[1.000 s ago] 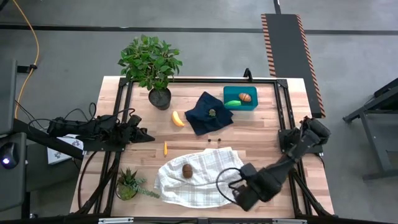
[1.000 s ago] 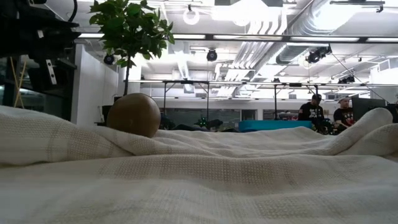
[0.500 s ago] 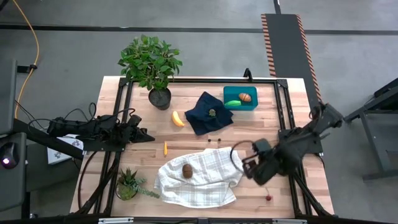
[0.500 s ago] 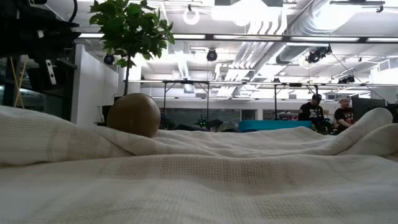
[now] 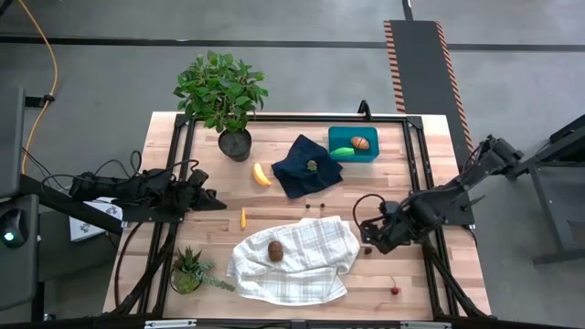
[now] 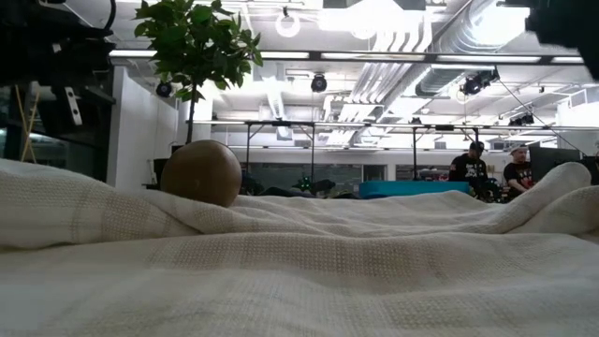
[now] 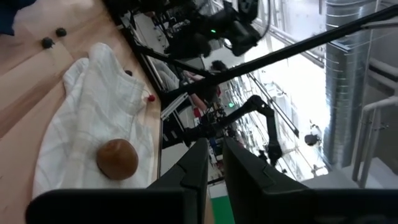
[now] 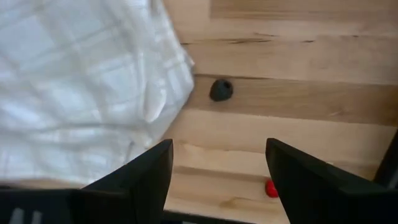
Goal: Pick and placing Produce into tupperware
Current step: Put the blackberry into the blue bin
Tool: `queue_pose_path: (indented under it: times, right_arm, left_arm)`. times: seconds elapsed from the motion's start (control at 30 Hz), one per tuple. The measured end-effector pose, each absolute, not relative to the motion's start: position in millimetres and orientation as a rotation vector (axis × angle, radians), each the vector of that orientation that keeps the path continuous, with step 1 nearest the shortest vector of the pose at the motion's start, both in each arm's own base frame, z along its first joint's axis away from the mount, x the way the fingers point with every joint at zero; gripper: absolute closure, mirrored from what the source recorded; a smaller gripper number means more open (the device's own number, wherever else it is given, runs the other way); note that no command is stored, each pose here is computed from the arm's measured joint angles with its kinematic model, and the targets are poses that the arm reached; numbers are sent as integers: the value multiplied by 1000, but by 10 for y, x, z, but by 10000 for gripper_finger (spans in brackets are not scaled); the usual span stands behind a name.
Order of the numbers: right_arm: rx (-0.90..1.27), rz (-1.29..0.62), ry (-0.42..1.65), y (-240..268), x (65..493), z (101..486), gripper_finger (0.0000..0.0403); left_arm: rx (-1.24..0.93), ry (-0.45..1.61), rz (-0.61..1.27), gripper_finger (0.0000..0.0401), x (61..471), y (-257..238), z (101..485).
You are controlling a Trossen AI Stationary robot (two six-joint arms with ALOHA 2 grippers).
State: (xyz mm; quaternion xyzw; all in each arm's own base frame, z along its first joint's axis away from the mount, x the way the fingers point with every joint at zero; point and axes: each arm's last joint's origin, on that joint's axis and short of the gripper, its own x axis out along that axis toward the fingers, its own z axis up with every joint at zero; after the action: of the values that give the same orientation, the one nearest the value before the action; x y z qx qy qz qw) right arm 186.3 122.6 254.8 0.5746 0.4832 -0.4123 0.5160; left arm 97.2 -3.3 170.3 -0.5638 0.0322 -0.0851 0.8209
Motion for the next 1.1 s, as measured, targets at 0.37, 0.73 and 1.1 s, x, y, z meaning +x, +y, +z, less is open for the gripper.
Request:
queue_pose_path:
  times: [0.37,0.73,1.1]
  right_arm:
    - [1443,-1197,1141,1125,2039,2167,155]
    - [1467,-1249,1155,1161,2221,1930,155]
    - [1517,-1259,1183,1189,2142,1808,155]
  left_arm:
    - [-1196,90,-224,361,969,-46,1711]
    - [-1178,103,-251,361,967,-54,1712]
    - [-1163,125,-296,361,963,-67,1718]
